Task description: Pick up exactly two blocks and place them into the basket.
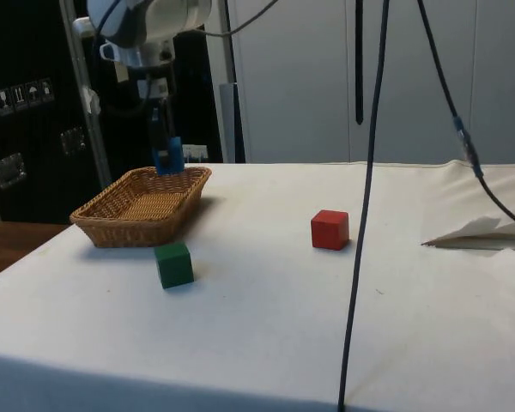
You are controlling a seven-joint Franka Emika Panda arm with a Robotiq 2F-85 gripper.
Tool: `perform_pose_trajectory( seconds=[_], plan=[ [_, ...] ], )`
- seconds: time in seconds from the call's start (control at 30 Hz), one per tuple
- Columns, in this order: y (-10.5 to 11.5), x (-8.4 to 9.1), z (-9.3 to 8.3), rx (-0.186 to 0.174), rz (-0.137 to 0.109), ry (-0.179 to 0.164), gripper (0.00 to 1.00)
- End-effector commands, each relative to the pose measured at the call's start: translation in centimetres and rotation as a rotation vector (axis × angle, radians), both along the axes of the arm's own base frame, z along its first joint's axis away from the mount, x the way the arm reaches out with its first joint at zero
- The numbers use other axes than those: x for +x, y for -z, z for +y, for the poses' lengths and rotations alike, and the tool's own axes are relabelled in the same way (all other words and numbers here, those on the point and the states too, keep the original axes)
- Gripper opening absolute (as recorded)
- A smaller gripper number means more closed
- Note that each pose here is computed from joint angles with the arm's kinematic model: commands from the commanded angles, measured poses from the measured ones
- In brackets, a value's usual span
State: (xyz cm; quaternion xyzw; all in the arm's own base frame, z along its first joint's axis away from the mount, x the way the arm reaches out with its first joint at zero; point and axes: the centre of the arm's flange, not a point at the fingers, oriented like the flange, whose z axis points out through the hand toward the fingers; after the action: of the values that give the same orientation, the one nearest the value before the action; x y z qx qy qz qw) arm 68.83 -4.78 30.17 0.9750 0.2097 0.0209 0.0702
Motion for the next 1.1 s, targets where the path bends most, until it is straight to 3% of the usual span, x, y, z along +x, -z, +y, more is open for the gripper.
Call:
perform_pose_trajectory(
  seconds=[0.0, 0.03, 0.1, 0.23, 0.27, 0.37, 0.57, 0.6, 0.73, 0.8, 0.93, 1.07],
  plan=[
    [0.6, 0.8, 0.5, 0.01, 0.011, 0.0, 0.0],
    [0.3, 0.2, 0.3, 0.002, 0.0, -0.001, 0.0],
    [1.4, 1.3, 1.2, 0.019, 0.015, -0.004, 0.0],
    [2.6, 2.1, 2.3, 0.027, 0.017, -0.009, 0.0],
    [2.4, 1.4, 2.1, 0.022, 0.011, -0.011, 0.0],
    [3.4, 2.6, 2.6, 0.028, 0.016, -0.01, 0.0],
    [4.6, 2.9, 3.2, 0.024, 0.001, -0.016, 0.0],
    [5.0, 3.7, 3.2, 0.031, 0.006, -0.013, 0.0],
    [6.4, 4.2, 3.3, 0.046, -0.005, -0.002, 0.0],
    [6.3, 3.6, 3.4, 0.04, -0.009, -0.004, 0.0],
    [8.2, 4.5, 3.1, 0.075, -0.017, 0.021, 0.0],
    [8.6, 4.4, 2.9, 0.079, -0.028, 0.026, 0.0]
  ],
)
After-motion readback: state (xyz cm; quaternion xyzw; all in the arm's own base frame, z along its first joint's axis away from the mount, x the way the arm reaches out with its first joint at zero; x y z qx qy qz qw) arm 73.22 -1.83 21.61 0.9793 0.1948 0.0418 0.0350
